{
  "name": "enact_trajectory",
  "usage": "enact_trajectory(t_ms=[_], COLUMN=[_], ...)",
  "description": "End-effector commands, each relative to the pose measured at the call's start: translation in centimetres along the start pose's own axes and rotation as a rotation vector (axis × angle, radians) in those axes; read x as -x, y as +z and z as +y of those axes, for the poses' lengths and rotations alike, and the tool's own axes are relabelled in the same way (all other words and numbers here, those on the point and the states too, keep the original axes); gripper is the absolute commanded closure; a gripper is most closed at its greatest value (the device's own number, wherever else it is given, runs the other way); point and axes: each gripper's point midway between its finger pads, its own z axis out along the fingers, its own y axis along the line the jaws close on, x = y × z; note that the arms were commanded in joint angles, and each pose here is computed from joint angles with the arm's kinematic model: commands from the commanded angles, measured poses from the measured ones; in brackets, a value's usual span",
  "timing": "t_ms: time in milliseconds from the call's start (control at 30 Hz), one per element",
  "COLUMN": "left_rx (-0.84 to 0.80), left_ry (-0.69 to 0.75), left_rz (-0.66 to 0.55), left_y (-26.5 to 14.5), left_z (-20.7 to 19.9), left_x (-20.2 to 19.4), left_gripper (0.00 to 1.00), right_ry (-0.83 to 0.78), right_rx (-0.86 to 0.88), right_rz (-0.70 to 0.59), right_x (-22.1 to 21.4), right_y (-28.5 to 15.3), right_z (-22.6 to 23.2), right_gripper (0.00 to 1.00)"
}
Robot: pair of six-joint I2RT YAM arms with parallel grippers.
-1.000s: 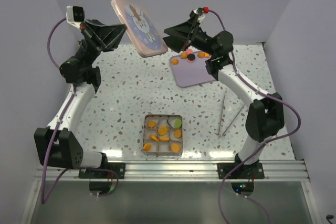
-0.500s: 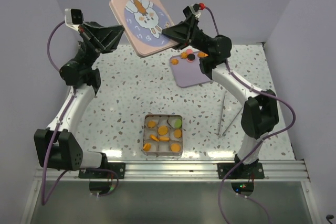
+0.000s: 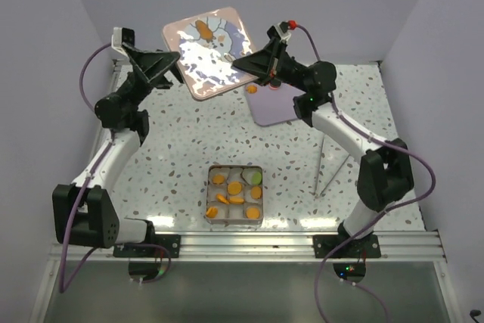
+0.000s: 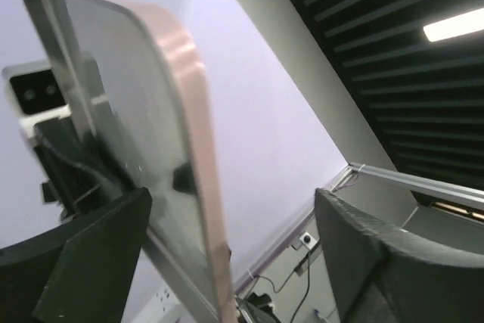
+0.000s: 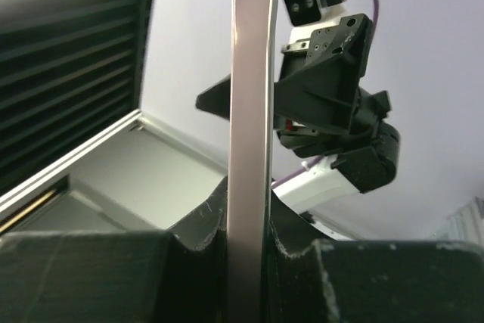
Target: Pack the cookies
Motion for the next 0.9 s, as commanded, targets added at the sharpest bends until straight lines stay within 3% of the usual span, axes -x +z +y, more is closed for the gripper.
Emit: enact_trajectory(t_ms=[0, 133, 167, 200, 233, 267, 333, 367, 400, 433, 500, 567, 667, 867], left_rx=[-0.189, -0.012, 0.028, 0.131, 0.164, 0.302, 0.406, 0.649, 0.741, 0.955, 1.105, 1.331, 1.523, 1.688], left_ry=[-0.013, -0.002, -0.002, -0.055, 0.033, -0.060, 0.102, -0.049, 0.125, 0.066, 0.145, 0.126, 0.153, 0.187], left_rz=[0.237, 0.240, 0.240, 0.251, 0.268, 0.266, 0.309, 0.266, 0.323, 0.319, 0.410, 0.477, 0.615, 0.764], left_y=[-3.2, -4.1, -4.7, -5.1, -5.6, -6.6, -7.8, -10.3, -12.2, -14.8, -18.1, -22.2, -26.1, -28.9], left_z=[-6.0, -1.3, -0.4, 1.8, 2.8, 5.9, 8.5, 12.8, 15.0, 17.3, 19.7, 22.3, 24.4, 25.1], left_x=[-6.4, -6.8, -7.3, -7.4, -7.8, -7.9, -8.2, -8.5, -8.4, -9.0, -9.6, -10.9, -13.0, -16.6], left_gripper=[0.01, 0.00, 0.00, 0.00, 0.00, 0.00, 0.00, 0.00, 0.00, 0.00, 0.02, 0.06, 0.11, 0.14], right_ry=[-0.154, -0.247, -0.229, -0.252, -0.266, -0.232, -0.223, -0.223, -0.230, -0.230, -0.226, -0.220, -0.222, -0.230], right_rx=[-0.114, -0.521, -0.709, -0.776, -0.859, -0.951, -1.039, -1.071, -1.099, -1.151, -1.177, -1.200, -1.235, -1.280], right_rz=[-0.026, -0.180, -0.182, -0.219, -0.296, -0.317, -0.390, -0.403, -0.418, -0.410, -0.403, -0.390, -0.373, -0.337], right_x=[-1.5, 0.5, 0.0, 0.1, 1.5, 1.2, 1.6, 1.6, 1.6, 1.1, 0.4, -0.2, -0.9, -1.5], right_y=[-0.9, -4.9, -7.8, -9.1, -11.1, -13.4, -17.0, -17.9, -18.8, -19.8, -20.5, -21.1, -22.0, -22.8], right_z=[2.4, -1.2, -4.0, -3.6, -3.8, -4.7, -4.7, -4.7, -4.5, -4.9, -5.0, -5.3, -5.7, -5.8], right_gripper=[0.96, 1.00, 1.00, 1.00, 1.00, 1.00, 1.00, 1.00, 1.00, 1.00, 1.00, 1.00, 1.00, 1.00])
